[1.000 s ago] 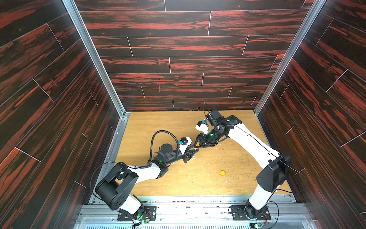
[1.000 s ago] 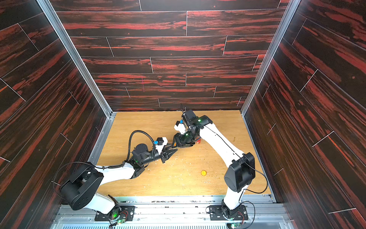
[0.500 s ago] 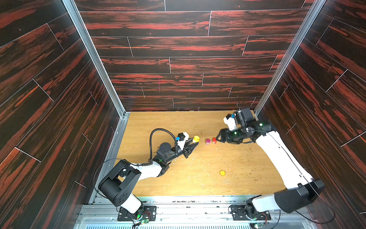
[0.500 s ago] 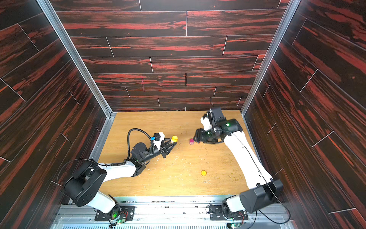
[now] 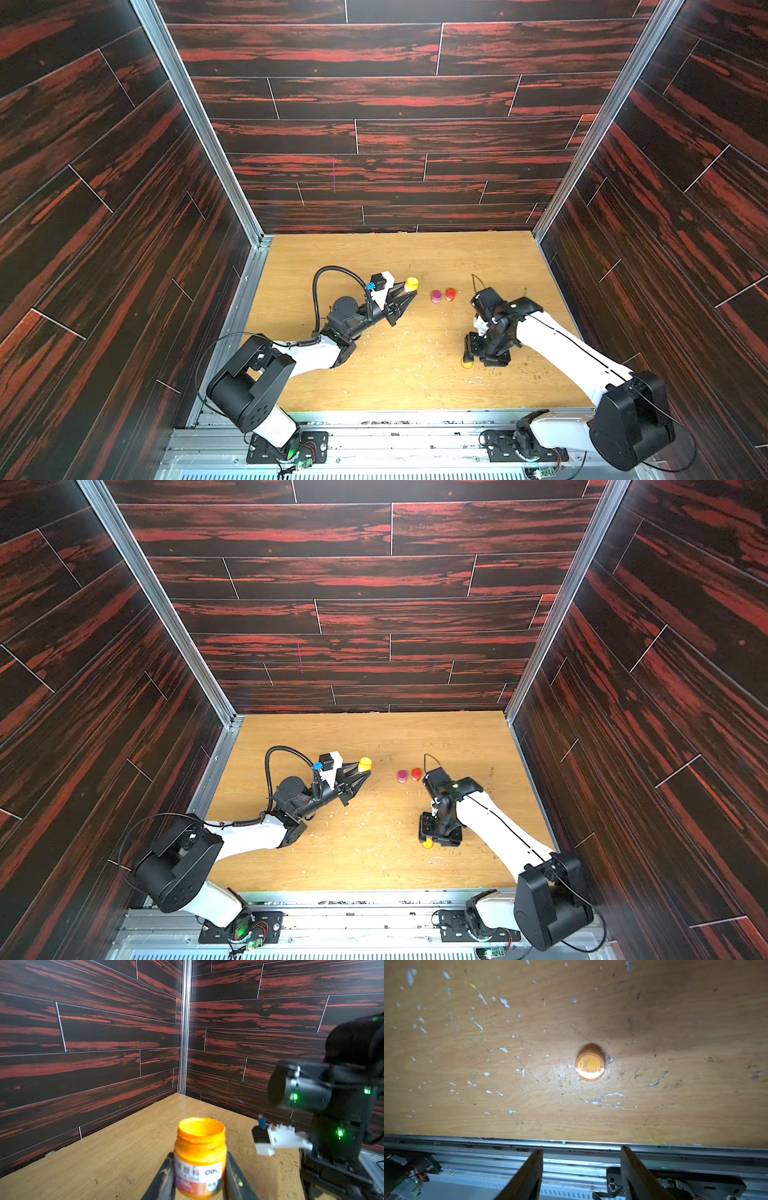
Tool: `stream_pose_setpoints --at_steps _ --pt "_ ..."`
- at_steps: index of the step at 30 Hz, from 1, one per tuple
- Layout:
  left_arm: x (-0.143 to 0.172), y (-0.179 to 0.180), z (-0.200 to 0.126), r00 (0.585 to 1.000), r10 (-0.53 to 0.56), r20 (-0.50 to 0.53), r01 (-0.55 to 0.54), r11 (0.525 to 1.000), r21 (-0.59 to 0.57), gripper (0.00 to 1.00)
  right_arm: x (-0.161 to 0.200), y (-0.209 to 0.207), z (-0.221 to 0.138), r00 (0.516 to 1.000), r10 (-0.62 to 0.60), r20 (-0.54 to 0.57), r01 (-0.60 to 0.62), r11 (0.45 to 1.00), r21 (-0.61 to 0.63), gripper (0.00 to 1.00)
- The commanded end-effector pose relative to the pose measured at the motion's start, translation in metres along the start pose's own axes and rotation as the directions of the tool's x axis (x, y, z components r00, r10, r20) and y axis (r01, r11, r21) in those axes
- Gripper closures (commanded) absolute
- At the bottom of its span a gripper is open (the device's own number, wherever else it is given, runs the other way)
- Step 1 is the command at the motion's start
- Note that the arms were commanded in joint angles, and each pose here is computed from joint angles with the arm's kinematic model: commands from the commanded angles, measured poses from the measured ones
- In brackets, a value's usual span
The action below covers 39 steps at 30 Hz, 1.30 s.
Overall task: Close the paint jar lid
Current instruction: Pick up the lid from the center of the board.
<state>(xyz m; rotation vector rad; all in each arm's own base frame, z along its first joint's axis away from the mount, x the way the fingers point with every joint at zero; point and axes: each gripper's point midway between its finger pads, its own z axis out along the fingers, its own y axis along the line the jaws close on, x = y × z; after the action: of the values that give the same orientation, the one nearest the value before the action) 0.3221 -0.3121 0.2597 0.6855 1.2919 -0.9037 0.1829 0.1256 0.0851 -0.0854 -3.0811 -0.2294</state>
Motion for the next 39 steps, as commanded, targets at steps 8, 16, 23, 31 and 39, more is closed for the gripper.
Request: stream_pose_setpoints --at_steps 8,16,23,31,39 --pt "-0.030 -0.005 -0.008 0.998 0.041 0.056 -0.041 0.999 -0.004 0.68 -0.020 -0.002 0.036 0.999 0.011 0.032 -0.013 0.996 0.084 0.40" --pt "-0.030 -0.006 -0.012 0.998 0.039 0.054 -0.039 0.999 -0.009 0.68 -0.022 -0.008 0.055 1.000 0.008 0.021 -0.011 0.991 0.133 0.45" --pt "-0.030 -0.006 -0.014 0.998 0.039 0.052 -0.039 0.999 -0.012 0.68 -0.024 -0.016 0.063 0.999 0.011 0.036 -0.017 0.985 0.172 0.50" --pt "-0.028 -0.006 -0.015 0.999 0.035 0.041 -0.034 0.999 -0.016 0.69 -0.029 -0.013 0.070 0.999 0.006 0.046 -0.014 0.985 0.169 0.56" --pt "-0.027 -0.005 -0.015 0.999 0.035 0.030 -0.034 0.999 -0.021 0.69 -0.027 -0.016 0.075 0.999 0.011 0.040 -0.018 0.983 0.182 0.62"
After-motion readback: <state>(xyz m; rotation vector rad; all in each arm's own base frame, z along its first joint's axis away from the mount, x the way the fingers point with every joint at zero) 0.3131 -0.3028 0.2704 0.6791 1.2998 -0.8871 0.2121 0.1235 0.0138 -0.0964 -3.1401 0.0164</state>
